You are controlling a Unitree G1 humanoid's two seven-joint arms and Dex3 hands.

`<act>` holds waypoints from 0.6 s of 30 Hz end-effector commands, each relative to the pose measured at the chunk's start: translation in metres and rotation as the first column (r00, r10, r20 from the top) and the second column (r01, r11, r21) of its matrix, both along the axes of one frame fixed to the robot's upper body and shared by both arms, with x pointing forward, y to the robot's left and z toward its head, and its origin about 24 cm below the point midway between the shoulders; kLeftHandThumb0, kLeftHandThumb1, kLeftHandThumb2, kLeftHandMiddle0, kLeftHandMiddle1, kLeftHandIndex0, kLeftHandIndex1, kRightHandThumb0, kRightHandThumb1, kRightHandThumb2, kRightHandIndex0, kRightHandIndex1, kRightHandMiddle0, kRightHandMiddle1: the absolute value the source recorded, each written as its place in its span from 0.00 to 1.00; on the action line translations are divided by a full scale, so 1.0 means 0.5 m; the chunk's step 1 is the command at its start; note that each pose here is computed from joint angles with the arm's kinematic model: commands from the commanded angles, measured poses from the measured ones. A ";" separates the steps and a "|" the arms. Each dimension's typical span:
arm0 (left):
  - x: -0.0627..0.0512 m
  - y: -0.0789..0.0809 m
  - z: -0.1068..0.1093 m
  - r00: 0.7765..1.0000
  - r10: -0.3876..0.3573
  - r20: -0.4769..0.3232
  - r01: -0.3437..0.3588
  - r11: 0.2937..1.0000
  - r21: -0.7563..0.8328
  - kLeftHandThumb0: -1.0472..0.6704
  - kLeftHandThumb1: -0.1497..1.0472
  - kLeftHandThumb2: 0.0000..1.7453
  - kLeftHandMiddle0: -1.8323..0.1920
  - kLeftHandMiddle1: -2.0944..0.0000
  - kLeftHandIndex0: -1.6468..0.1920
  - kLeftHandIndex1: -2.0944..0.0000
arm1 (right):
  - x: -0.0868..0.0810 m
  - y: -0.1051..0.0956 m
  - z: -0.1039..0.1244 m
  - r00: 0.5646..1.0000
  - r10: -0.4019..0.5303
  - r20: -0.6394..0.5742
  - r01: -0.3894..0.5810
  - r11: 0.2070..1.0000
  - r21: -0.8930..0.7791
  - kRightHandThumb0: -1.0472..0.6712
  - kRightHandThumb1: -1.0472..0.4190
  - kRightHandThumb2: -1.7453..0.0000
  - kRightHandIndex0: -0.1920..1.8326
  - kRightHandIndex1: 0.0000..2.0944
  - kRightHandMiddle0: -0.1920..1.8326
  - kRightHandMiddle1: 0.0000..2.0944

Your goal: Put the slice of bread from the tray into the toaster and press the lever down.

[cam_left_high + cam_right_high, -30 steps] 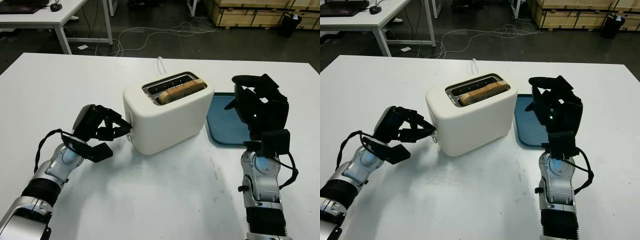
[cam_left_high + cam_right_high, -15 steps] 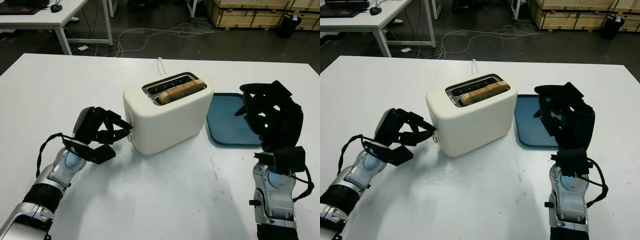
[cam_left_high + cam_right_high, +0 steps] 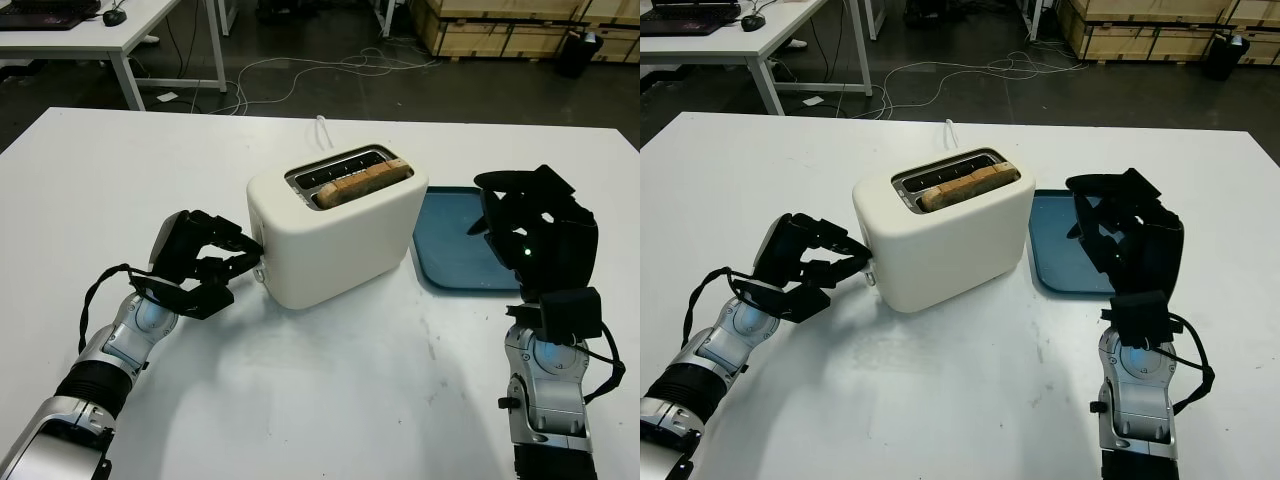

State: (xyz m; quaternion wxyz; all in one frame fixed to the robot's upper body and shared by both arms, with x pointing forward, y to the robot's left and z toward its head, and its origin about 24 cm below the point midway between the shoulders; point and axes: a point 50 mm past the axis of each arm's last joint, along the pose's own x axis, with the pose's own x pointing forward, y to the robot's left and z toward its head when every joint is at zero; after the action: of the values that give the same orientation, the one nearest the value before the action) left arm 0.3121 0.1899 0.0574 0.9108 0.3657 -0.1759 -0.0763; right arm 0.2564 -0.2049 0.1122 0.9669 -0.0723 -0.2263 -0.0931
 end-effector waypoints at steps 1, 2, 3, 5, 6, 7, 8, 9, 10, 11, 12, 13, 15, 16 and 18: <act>-0.070 -0.053 -0.186 0.860 -0.027 -0.509 0.192 0.942 0.275 0.11 0.55 0.38 0.16 0.99 0.10 1.00 | 0.015 0.006 0.017 0.999 0.032 0.036 -0.031 0.999 -0.019 0.34 0.09 0.84 0.51 0.77 0.52 0.48; -0.068 -0.054 -0.175 0.878 -0.046 -0.476 0.188 0.949 0.255 0.09 0.55 0.39 0.14 0.97 0.09 0.99 | 0.016 0.006 0.017 0.999 0.034 0.038 -0.033 0.999 -0.018 0.34 0.09 0.84 0.51 0.77 0.52 0.48; -0.065 -0.055 -0.160 0.902 -0.064 -0.427 0.179 0.956 0.234 0.08 0.56 0.39 0.14 0.90 0.09 0.99 | 0.017 0.006 0.018 0.998 0.037 0.041 -0.037 0.999 -0.017 0.34 0.09 0.84 0.51 0.77 0.52 0.48; -0.060 -0.055 -0.130 0.940 -0.095 -0.328 0.161 0.970 0.180 0.06 0.53 0.46 0.20 0.56 0.07 1.00 | 0.019 0.007 0.019 0.998 0.042 0.044 -0.042 0.999 -0.015 0.34 0.09 0.84 0.52 0.75 0.52 0.46; -0.059 -0.055 -0.111 0.958 -0.116 -0.261 0.157 0.978 0.140 0.07 0.52 0.49 0.24 0.45 0.07 1.00 | 0.020 0.007 0.019 0.998 0.044 0.044 -0.043 0.999 -0.015 0.34 0.09 0.84 0.52 0.75 0.53 0.46; -0.058 -0.053 -0.089 0.974 -0.132 -0.186 0.152 0.983 0.098 0.06 0.55 0.50 0.28 0.33 0.08 1.00 | 0.021 0.008 0.019 0.998 0.045 0.043 -0.044 0.999 -0.015 0.34 0.09 0.84 0.52 0.75 0.53 0.45; -0.057 -0.052 -0.073 0.982 -0.141 -0.129 0.150 0.987 0.065 0.05 0.61 0.47 0.30 0.30 0.08 1.00 | 0.021 0.008 0.019 0.998 0.045 0.042 -0.045 0.999 -0.016 0.34 0.09 0.84 0.51 0.75 0.53 0.45; -0.057 -0.050 -0.056 0.988 -0.139 -0.074 0.140 0.990 0.020 0.04 0.66 0.43 0.30 0.30 0.09 1.00 | 0.022 0.009 0.019 0.998 0.046 0.042 -0.045 0.999 -0.016 0.34 0.09 0.84 0.51 0.74 0.53 0.45; -0.057 -0.048 -0.039 0.991 -0.133 -0.026 0.132 0.991 -0.020 0.03 0.74 0.35 0.30 0.30 0.09 1.00 | 0.023 0.009 0.019 0.998 0.048 0.043 -0.047 0.999 -0.016 0.34 0.09 0.84 0.51 0.74 0.53 0.45; -0.058 -0.047 -0.023 0.992 -0.127 0.028 0.128 0.990 -0.054 0.02 0.83 0.26 0.30 0.31 0.09 1.00 | 0.023 0.010 0.018 0.998 0.050 0.044 -0.050 0.999 -0.017 0.35 0.09 0.84 0.51 0.74 0.53 0.44; -0.059 -0.044 -0.004 0.989 -0.117 0.086 0.125 0.988 -0.086 0.02 0.86 0.24 0.30 0.31 0.09 1.00 | 0.024 0.011 0.019 0.998 0.052 0.043 -0.052 0.999 -0.017 0.35 0.09 0.84 0.51 0.73 0.53 0.44; -0.061 -0.043 0.009 0.986 -0.109 0.126 0.123 0.987 -0.105 0.02 0.88 0.22 0.31 0.30 0.09 1.00 | 0.024 0.011 0.019 0.998 0.054 0.043 -0.053 0.998 -0.017 0.35 0.09 0.84 0.52 0.73 0.53 0.43; -0.064 -0.039 0.038 0.975 -0.084 0.206 0.116 0.982 -0.149 0.02 0.89 0.22 0.33 0.29 0.08 0.99 | 0.025 0.012 0.018 0.998 0.056 0.041 -0.055 0.998 -0.019 0.35 0.09 0.84 0.52 0.72 0.54 0.43; -0.066 -0.037 0.049 0.970 -0.071 0.231 0.112 0.979 -0.169 0.03 0.89 0.21 0.34 0.27 0.08 0.99 | 0.026 0.012 0.017 0.998 0.057 0.041 -0.056 0.998 -0.019 0.35 0.09 0.84 0.53 0.71 0.54 0.42; -0.067 -0.032 0.071 0.956 -0.041 0.290 0.106 0.971 -0.214 0.04 0.89 0.21 0.35 0.24 0.08 0.99 | 0.027 0.013 0.016 0.998 0.059 0.037 -0.058 0.998 -0.018 0.35 0.09 0.83 0.54 0.69 0.54 0.42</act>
State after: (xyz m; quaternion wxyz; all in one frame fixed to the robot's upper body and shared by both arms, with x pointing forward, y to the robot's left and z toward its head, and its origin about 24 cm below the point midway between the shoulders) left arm 0.2798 0.1861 0.0797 0.9170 0.2833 -0.2794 -0.0270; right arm 0.2685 -0.1989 0.1168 0.9671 -0.0702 -0.2348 -0.0677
